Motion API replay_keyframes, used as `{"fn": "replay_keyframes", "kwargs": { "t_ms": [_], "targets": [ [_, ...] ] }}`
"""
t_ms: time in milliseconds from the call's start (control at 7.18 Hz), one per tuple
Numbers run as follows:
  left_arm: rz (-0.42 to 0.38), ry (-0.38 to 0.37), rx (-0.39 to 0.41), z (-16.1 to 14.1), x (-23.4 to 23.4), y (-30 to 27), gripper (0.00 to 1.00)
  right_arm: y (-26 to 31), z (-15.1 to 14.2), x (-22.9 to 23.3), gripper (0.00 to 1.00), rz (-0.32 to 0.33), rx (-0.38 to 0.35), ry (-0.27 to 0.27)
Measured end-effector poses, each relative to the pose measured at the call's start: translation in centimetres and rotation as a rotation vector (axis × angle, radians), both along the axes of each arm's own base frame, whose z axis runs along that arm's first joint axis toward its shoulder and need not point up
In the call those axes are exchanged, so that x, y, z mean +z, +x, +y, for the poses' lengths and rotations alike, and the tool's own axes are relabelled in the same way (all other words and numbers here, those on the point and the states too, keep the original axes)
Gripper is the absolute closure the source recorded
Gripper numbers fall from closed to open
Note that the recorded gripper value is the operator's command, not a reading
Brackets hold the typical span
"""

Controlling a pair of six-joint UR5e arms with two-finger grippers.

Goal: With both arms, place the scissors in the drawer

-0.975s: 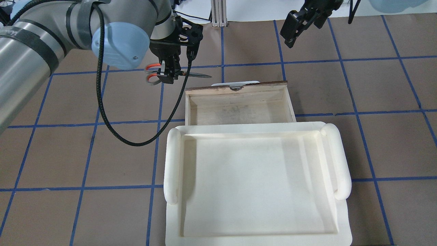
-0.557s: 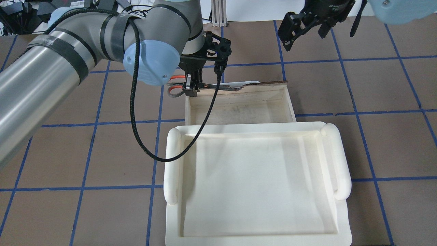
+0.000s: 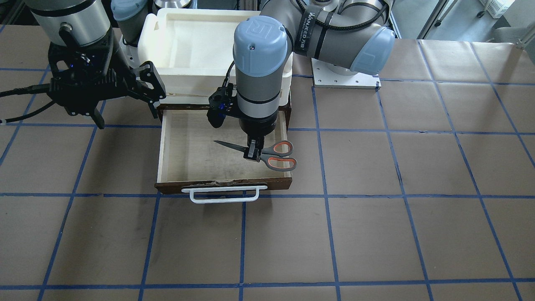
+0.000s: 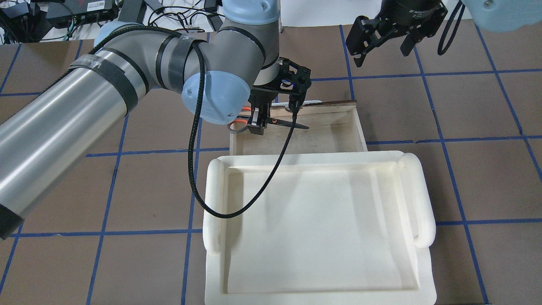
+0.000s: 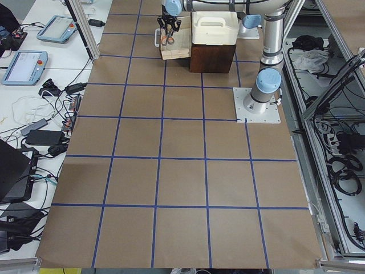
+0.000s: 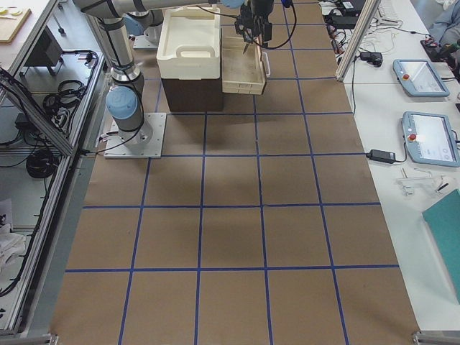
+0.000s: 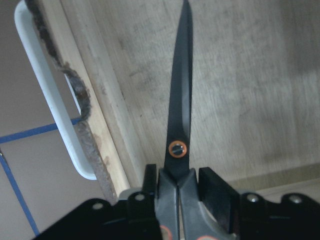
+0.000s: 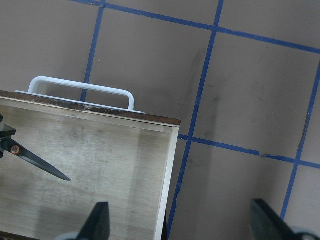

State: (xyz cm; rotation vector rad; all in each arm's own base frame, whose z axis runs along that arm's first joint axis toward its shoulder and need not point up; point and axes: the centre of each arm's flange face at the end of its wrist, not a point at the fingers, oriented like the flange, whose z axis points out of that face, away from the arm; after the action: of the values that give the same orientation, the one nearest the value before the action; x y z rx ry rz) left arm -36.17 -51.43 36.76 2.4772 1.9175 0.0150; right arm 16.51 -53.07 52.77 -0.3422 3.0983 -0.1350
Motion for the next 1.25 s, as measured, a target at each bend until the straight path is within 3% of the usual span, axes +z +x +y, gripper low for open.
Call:
{"fn": "replay_keyframes", "kwargs": {
  "t_ms": [418, 557, 975, 1254],
  "targets": [
    [0.011, 0.030, -0.028, 1.4, -1.4, -1.5, 0.98, -0.5, 0.0, -0.1, 0.00, 0.020, 0.000, 0.004],
    [0.012, 0.028, -0.032, 1.6, -1.9, -1.7, 0.24, -0.5, 0.0, -0.1, 0.00, 0.023, -0.001, 0.005],
    [0.048, -0.025, -0.026, 1.1, -1.7, -2.2, 0.19, -0.5, 0.0, -0.1, 0.00, 0.021, -0.001, 0.009],
    [0.087, -0.075, 0.065, 1.0, 0.4, -2.2, 0.19, -0.6, 0.0, -0.3, 0.00, 0.021, -0.002, 0.012]
  ]
}}
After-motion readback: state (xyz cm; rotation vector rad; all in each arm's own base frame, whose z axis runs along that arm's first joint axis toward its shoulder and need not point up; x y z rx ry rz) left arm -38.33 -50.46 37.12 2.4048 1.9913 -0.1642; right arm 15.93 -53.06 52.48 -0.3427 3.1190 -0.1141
